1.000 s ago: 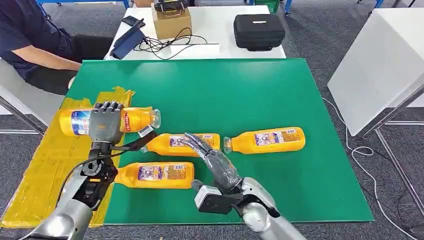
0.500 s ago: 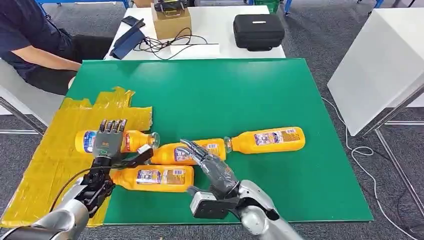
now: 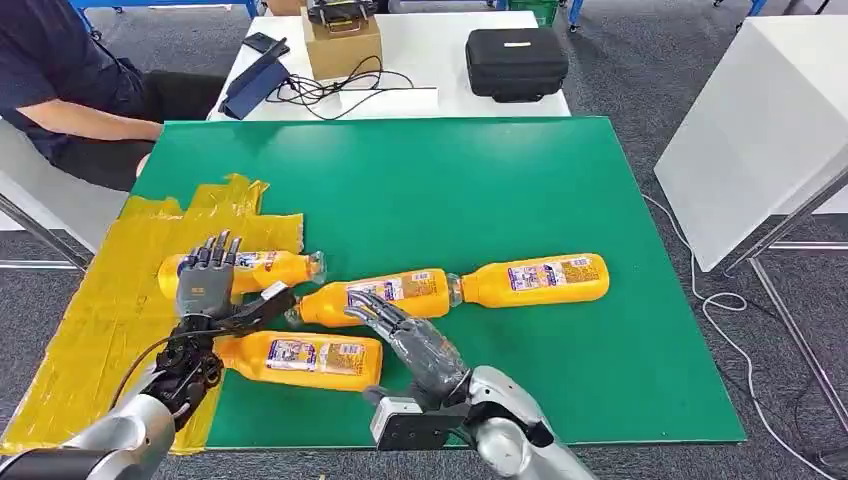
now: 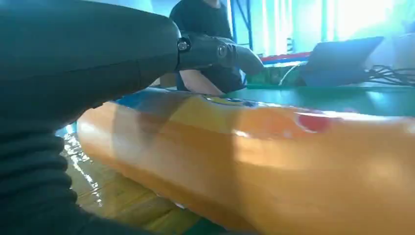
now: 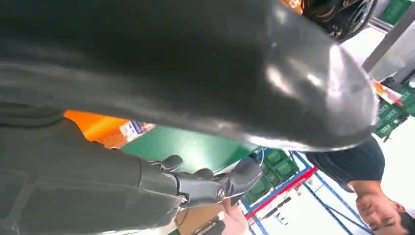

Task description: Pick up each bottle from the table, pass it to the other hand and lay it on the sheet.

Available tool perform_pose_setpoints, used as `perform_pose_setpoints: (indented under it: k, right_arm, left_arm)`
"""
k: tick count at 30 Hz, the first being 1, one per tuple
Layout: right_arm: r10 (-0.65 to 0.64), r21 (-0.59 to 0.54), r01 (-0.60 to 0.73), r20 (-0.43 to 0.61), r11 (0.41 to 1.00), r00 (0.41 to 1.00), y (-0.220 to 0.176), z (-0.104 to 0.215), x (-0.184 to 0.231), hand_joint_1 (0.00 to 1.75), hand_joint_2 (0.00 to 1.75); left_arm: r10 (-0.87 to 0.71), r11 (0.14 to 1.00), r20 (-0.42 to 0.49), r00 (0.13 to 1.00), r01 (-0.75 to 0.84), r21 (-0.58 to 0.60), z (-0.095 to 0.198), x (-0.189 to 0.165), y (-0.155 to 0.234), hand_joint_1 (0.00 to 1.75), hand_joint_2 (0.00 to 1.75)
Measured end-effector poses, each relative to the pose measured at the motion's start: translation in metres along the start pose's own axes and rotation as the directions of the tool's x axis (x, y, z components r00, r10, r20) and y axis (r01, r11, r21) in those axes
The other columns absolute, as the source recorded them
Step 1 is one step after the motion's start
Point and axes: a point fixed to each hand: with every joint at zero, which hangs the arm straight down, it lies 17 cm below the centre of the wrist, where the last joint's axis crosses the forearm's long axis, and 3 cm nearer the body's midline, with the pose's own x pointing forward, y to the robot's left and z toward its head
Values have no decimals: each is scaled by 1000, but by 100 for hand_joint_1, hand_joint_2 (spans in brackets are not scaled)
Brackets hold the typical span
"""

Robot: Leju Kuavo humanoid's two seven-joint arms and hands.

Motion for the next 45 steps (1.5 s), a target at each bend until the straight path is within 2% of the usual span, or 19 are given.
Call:
perform_pose_setpoints:
  k: [4,7,9,11,14,15,20,27,35,41,45]
  right_arm:
    - [20,21,-20,-18,1000,1000,5,-4,-3,0,0]
    - [81,41,-78,-82,996,993,7,-12,-18,0,0]
    - [130,55,-124,-122,991,984,11,-20,-26,0,0]
    - [168,67,-159,-159,985,973,16,-29,-31,0,0]
    - [192,83,-180,-171,980,967,24,-39,-30,0,0]
    - [199,85,-186,-179,979,964,26,-41,-31,0,175]
    - [291,135,-264,-273,955,917,37,-43,-48,0,175]
    - [316,200,-265,-291,943,903,59,-41,-52,0,175]
    - [368,323,-262,-330,909,869,95,-30,-58,0,175]
    - [390,362,-264,-337,894,857,105,-36,-57,0,175]
    - [434,382,-290,-378,878,818,106,-36,-75,0,175]
  left_arm:
    - [221,971,13,975,-221,88,0,-6,18,0,0]
    - [466,854,43,884,-462,239,-5,-22,55,0,0]
    - [612,727,69,788,-595,343,-8,-36,83,0,0]
    - [687,618,122,716,-665,420,-9,-40,114,0,0]
    - [702,539,196,684,-691,481,-10,-35,153,0,0]
    - [702,515,224,676,-699,495,-9,-33,164,0,0]
    - [715,404,354,603,-770,494,-10,1,205,0,0]
    - [685,353,458,566,-808,472,-8,44,241,0,0]
    - [684,320,496,535,-831,456,-7,57,253,0,0]
    - [679,313,513,525,-839,445,-12,65,263,0,0]
    - [681,307,527,508,-852,424,-13,73,264,0,0]
